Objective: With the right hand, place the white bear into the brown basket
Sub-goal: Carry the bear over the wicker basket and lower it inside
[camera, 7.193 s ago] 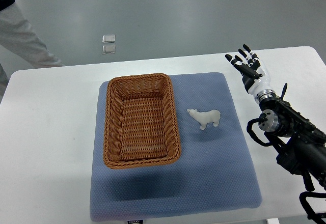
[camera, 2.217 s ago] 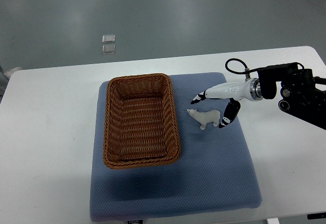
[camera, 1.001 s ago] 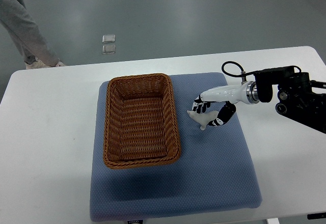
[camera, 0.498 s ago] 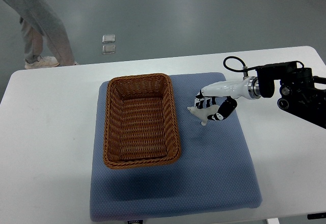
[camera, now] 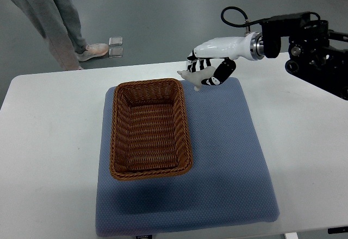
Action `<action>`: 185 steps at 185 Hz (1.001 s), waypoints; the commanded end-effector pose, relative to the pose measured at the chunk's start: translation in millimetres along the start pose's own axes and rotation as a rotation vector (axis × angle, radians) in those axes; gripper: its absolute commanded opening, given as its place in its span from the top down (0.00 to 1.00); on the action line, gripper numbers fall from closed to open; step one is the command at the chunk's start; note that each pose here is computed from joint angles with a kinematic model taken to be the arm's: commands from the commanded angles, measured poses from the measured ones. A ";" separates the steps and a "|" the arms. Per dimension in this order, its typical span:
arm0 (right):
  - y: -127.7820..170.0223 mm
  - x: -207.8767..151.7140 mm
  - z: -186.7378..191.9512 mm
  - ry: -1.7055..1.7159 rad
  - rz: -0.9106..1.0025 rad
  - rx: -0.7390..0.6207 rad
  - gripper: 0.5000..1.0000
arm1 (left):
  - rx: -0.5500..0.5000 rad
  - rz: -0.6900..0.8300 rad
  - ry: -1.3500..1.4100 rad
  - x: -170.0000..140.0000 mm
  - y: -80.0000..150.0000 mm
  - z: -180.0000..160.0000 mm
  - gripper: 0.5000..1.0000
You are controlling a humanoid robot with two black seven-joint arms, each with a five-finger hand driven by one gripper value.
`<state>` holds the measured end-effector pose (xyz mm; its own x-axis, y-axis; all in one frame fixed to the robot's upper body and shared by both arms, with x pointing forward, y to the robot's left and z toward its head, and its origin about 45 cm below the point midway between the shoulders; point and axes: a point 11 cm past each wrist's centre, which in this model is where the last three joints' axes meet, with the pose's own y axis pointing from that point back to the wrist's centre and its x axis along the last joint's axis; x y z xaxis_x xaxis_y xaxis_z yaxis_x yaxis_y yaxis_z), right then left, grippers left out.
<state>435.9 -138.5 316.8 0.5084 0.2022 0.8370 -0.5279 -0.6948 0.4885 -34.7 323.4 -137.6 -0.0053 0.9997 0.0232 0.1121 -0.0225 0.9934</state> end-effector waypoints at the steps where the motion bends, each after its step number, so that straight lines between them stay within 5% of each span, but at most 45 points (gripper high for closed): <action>1: -23.4 14.4 -40.0 0.047 0.000 0.082 1.00 | 0.001 0.000 0.000 0.0 0.0 -0.3 0.00; 56: -85.0 -12.4 -129.1 0.097 -0.107 0.252 1.00 | 0.001 0.000 0.000 0.0 0.0 -0.3 0.00; 136: -112.1 -80.2 -119.8 0.103 -0.264 0.199 1.00 | 0.001 0.000 0.000 0.0 0.0 -0.3 0.00; 185: -114.9 -84.5 -102.8 0.103 -0.264 0.141 1.00 | 0.000 0.000 0.001 0.0 0.0 -0.2 0.00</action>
<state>377.8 0.1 217.6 0.5406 0.4521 0.7095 -0.2611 -0.7115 0.6523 -34.9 323.4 -137.6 -0.0059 0.9997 0.0232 0.1124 -0.0224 0.9934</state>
